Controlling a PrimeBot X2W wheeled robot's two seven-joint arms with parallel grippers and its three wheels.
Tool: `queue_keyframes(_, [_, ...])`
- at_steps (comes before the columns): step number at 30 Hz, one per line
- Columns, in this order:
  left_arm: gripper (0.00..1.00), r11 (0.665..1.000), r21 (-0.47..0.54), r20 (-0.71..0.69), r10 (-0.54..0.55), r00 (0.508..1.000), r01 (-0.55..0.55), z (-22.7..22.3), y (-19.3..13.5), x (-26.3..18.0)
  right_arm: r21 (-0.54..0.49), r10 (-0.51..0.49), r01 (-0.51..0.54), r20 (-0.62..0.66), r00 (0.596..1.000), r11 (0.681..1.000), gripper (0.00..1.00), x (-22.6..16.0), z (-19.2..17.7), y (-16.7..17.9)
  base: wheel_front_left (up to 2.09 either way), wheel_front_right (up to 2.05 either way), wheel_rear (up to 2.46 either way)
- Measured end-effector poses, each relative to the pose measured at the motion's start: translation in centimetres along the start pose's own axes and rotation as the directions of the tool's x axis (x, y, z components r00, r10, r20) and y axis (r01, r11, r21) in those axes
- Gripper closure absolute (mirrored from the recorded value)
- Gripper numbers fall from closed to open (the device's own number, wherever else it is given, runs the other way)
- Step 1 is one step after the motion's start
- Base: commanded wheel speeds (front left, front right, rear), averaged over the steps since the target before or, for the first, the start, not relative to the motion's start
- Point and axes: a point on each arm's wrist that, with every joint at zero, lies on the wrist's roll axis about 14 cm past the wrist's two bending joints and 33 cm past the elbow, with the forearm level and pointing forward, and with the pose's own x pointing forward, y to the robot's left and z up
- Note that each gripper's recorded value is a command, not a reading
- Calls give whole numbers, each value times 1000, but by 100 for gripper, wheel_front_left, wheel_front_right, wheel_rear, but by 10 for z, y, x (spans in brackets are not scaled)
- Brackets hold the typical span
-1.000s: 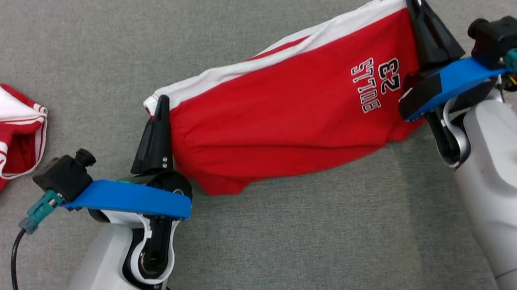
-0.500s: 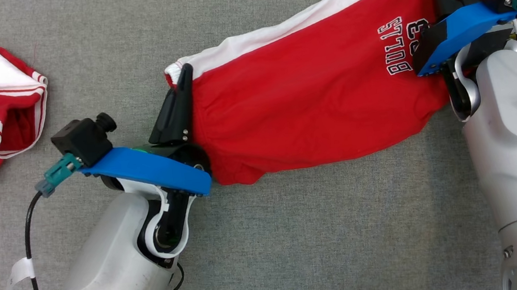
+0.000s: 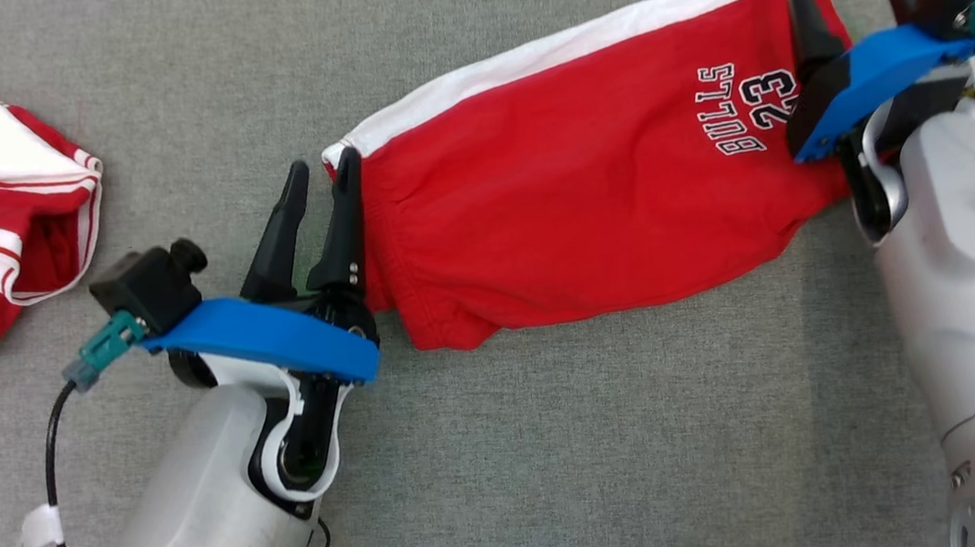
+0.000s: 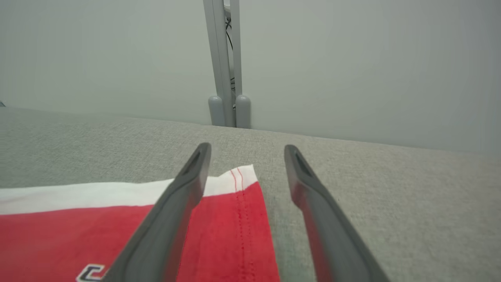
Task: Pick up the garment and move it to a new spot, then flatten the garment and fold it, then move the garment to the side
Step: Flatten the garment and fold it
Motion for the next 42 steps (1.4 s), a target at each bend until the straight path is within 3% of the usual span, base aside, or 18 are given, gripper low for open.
queue_keyframes(7, [0, 999, 18, 20, 35, 999, -35, 3, 5, -16, -41, -18, 12, -146, 989, 999, 0, -30, -34, -7, 0, 0, 0])
queue_keyframes(14, [0, 999, 28, 33, 43, 999, -44, 3, 1, -28, -15, -26, 22, -340, 940, 1000, 0, -56, -69, -7, 0, 0, 0])
queue_keyframes(16, [0, 998, 36, 37, 46, 998, -47, 5, 2, -30, 8, -13, 18, -368, 930, 1000, 4, -58, -71, -4, 0, 0, 0])
queue_keyframes(17, [0, 998, 41, 41, 44, 998, -46, 6, 1, -31, 22, -8, 17, -374, 927, 1000, 34, -58, -72, -2, 0, 0, 0])
queue_keyframes(18, [0, 998, 43, 44, 44, 998, -46, 7, 1, -31, 26, 3, 8, -384, 923, 1000, 54, -59, -74, 1, 0, 0, 0])
queue_keyframes(19, [0, 998, 44, 47, 45, 998, -47, 8, 0, -32, 30, 11, 1, -393, 920, 1000, 65, -60, -75, 4, 0, 0, 0])
queue_keyframes(20, [0, 998, 45, 50, 47, 998, -49, 9, 0, -33, 41, 20, -4, -400, 916, 999, 100, -61, -76, 7, 0, 0, 0])
queue_keyframes(23, [0, 997, 48, 52, 58, 997, -60, 9, 3, -38, 80, 42, -10, -402, 915, 997, 100, -64, -76, 16, 0, 0, 0])
queue_keyframes(34, [0, 995, 45, 71, 83, 994, -86, 7, 0, -60, 163, -22, 64, -252, 968, 985, 100, -102, -57, 3, 0, 0, 0])
queue_keyframes(39, [0, 996, 42, 63, 78, 995, -80, -1, -7, -67, 211, -79, 112, -160, 984, 971, 100, -119, -37, -14, 0, 0, 0])
queue_keyframes(42, [0, 996, 43, 58, 70, 996, -72, -4, -11, -69, 191, -70, 86, -89, 994, 978, 100, -121, -16, -13, 0, 0, 0])
